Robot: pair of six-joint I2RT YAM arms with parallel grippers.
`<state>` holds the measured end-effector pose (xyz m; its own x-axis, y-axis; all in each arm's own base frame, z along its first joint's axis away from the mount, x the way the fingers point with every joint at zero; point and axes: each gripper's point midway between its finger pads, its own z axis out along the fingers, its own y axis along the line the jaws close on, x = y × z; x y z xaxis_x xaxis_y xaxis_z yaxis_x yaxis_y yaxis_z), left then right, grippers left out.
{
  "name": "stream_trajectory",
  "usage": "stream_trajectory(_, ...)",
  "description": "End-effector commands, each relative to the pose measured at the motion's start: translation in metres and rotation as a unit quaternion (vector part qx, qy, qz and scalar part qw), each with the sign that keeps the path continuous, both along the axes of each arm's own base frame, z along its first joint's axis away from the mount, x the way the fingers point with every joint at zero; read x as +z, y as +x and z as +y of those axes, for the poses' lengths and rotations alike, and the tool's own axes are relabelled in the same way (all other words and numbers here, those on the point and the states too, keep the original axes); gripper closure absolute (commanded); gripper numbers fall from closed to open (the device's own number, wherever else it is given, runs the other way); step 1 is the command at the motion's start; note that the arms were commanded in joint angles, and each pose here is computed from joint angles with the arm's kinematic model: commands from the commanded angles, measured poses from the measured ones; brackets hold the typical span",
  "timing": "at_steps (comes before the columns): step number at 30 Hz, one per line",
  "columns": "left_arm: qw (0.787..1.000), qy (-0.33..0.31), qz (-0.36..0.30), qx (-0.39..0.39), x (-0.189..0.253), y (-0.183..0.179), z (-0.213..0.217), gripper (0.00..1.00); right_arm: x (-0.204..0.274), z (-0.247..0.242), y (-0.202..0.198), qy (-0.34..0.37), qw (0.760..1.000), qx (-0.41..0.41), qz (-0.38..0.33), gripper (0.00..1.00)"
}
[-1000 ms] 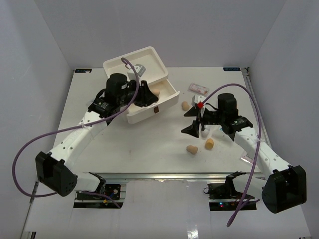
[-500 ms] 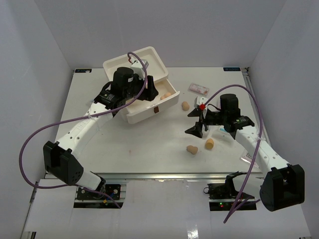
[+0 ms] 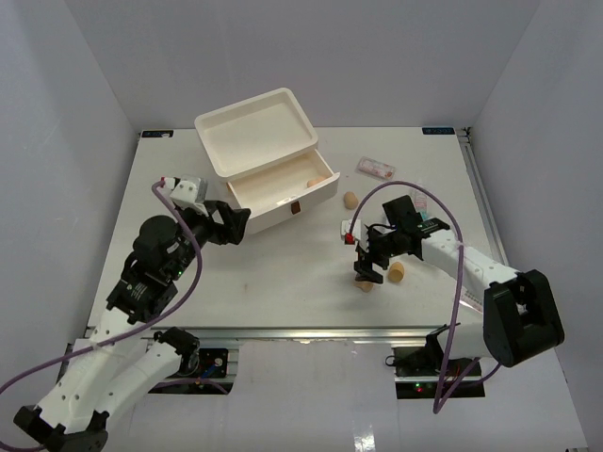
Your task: Organize the makeup
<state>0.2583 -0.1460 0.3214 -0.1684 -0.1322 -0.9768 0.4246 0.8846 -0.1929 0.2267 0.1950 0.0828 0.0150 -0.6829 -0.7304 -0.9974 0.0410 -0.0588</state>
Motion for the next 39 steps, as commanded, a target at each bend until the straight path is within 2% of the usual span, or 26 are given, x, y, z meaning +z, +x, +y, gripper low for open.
stream_trajectory(1,0.996,-0.004,-0.023,0.088,-0.018,-0.001,0.036,0.11,-0.024,-0.008,0.015,-0.068,0.996,-0.058,-0.003,0.12)
stream_trajectory(4,0.995,-0.006,-0.029,0.097,-0.017,-0.004,0.042,0.11,-0.036,-0.005,0.015,-0.091,0.993,-0.073,0.011,0.17)
stream_trajectory(11,0.995,-0.001,-0.026,0.096,-0.021,-0.002,0.041,0.11,-0.059,-0.011,0.005,-0.135,0.985,-0.084,0.064,0.42)
stream_trajectory(16,0.995,-0.001,-0.026,0.096,-0.021,-0.003,0.041,0.11,-0.063,-0.018,-0.001,-0.151,0.982,-0.085,0.075,0.52)
stream_trajectory(20,0.995,-0.002,-0.027,0.098,-0.021,-0.002,0.042,0.11,-0.053,-0.017,-0.002,-0.147,0.983,-0.079,0.072,0.71)
stream_trajectory(24,0.995,-0.002,-0.025,0.099,-0.022,-0.002,0.042,0.10,-0.024,-0.002,-0.003,-0.099,0.992,-0.051,0.061,0.82)
stream_trajectory(31,0.995,-0.002,-0.024,0.101,-0.022,-0.002,0.042,0.11,0.038,0.017,0.006,-0.026,1.000,-0.016,0.005,0.87)
stream_trajectory(37,0.994,-0.001,-0.022,0.103,-0.023,-0.001,0.042,0.10,0.133,0.050,0.013,0.084,0.995,0.025,-0.047,0.89)
stream_trajectory(39,0.995,-0.001,-0.022,0.101,-0.024,-0.001,0.042,0.10,0.182,0.066,0.030,0.128,0.988,0.027,-0.081,0.89)
